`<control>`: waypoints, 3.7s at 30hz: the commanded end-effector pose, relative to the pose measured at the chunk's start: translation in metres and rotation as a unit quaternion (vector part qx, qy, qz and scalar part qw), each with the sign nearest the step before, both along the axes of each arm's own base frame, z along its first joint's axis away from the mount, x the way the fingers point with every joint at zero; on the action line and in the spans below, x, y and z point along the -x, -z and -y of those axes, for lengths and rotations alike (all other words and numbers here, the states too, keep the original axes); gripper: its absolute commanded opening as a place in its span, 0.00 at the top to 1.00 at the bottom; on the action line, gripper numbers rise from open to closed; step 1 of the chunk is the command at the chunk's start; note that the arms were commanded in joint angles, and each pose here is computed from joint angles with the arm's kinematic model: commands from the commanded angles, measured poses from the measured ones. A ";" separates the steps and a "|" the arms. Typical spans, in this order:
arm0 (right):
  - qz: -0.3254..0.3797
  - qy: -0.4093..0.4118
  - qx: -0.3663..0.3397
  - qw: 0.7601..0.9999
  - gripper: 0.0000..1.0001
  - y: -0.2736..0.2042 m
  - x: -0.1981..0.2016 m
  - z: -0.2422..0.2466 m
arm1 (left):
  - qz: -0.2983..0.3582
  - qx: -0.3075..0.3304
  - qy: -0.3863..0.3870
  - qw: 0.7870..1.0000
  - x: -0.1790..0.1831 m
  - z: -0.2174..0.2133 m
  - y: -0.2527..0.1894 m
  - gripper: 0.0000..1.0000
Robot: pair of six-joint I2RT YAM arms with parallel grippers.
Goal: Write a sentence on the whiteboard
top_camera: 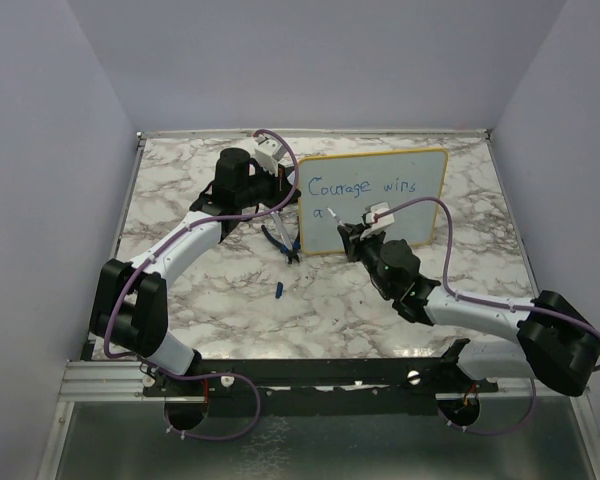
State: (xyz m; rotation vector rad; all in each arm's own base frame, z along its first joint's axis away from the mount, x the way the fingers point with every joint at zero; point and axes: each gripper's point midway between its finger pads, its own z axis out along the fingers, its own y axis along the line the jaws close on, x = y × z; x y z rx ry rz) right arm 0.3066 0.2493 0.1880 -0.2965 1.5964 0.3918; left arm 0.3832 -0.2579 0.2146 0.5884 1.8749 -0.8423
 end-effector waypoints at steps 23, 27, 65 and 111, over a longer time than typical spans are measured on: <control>-0.046 0.016 0.016 0.999 0.99 0.038 0.002 0.007 | 0.001 -0.002 0.018 1.000 0.010 0.006 -0.005 1.00; -0.059 0.015 0.019 0.998 0.99 0.048 0.007 0.010 | 0.002 -0.002 0.018 1.000 0.010 0.006 -0.005 1.00; -0.021 0.049 0.024 0.998 0.99 0.023 -0.007 0.015 | 0.001 -0.002 0.018 1.000 0.010 0.006 -0.005 1.00; -0.014 0.081 0.028 0.996 0.99 0.018 -0.009 0.029 | 0.004 -0.002 0.018 1.000 0.011 0.006 -0.006 1.00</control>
